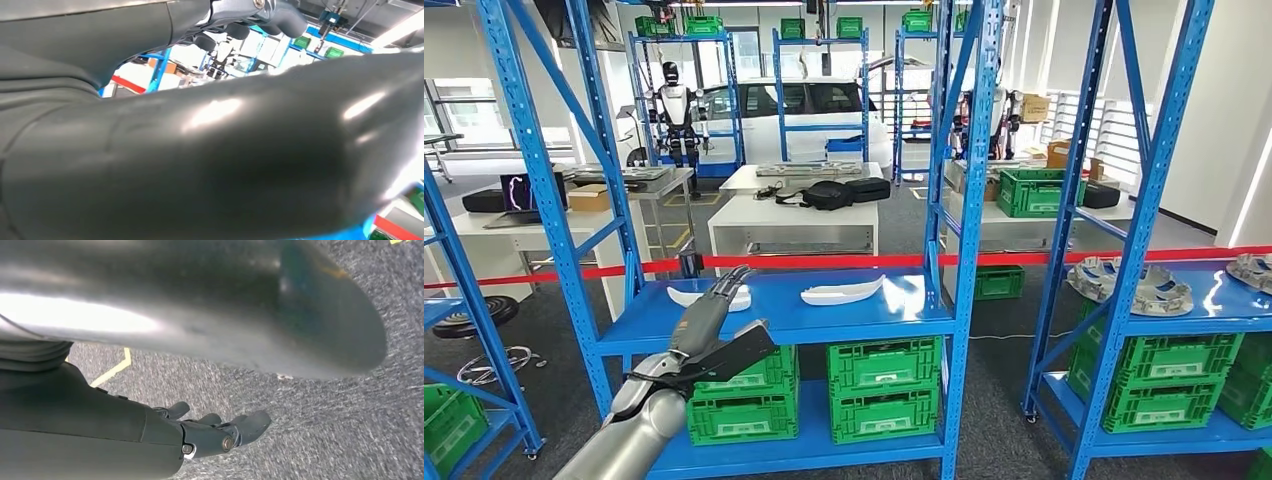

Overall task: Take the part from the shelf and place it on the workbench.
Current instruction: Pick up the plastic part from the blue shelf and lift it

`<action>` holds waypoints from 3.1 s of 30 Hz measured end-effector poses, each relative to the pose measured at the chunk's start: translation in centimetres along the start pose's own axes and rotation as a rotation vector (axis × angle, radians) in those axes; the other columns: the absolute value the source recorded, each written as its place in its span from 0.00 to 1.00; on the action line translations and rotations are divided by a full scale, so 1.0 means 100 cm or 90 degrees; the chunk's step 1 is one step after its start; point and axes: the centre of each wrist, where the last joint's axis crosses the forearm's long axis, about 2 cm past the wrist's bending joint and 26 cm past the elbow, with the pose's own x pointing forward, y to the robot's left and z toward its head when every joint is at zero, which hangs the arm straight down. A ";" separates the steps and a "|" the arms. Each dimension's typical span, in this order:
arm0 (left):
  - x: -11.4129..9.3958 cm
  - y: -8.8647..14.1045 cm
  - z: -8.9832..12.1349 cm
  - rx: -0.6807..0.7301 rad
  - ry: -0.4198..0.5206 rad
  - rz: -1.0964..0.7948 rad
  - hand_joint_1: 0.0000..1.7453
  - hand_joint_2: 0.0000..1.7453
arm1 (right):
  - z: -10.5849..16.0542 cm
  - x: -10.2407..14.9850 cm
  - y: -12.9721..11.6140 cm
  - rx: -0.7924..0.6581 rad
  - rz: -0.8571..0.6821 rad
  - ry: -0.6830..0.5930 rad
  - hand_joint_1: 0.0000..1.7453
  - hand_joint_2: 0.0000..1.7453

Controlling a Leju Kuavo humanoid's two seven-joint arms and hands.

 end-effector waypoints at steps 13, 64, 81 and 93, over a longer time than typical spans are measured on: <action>0.023 -0.017 -0.006 0.012 -0.005 0.012 0.00 0.00 | 0.000 0.000 0.000 -0.003 0.003 0.014 0.00 0.00; -0.018 -0.003 0.013 -0.005 -0.062 0.049 0.00 0.00 | 0.000 0.002 -0.001 0.007 0.038 0.005 0.00 0.00; -0.015 -0.003 0.012 0.013 -0.036 -0.025 0.00 0.00 | 0.000 0.002 -0.004 0.007 0.027 -0.003 0.00 0.00; -0.005 -0.007 0.008 0.010 -0.037 -0.027 0.00 0.00 | 0.000 0.001 0.000 0.005 0.020 0.003 0.00 0.00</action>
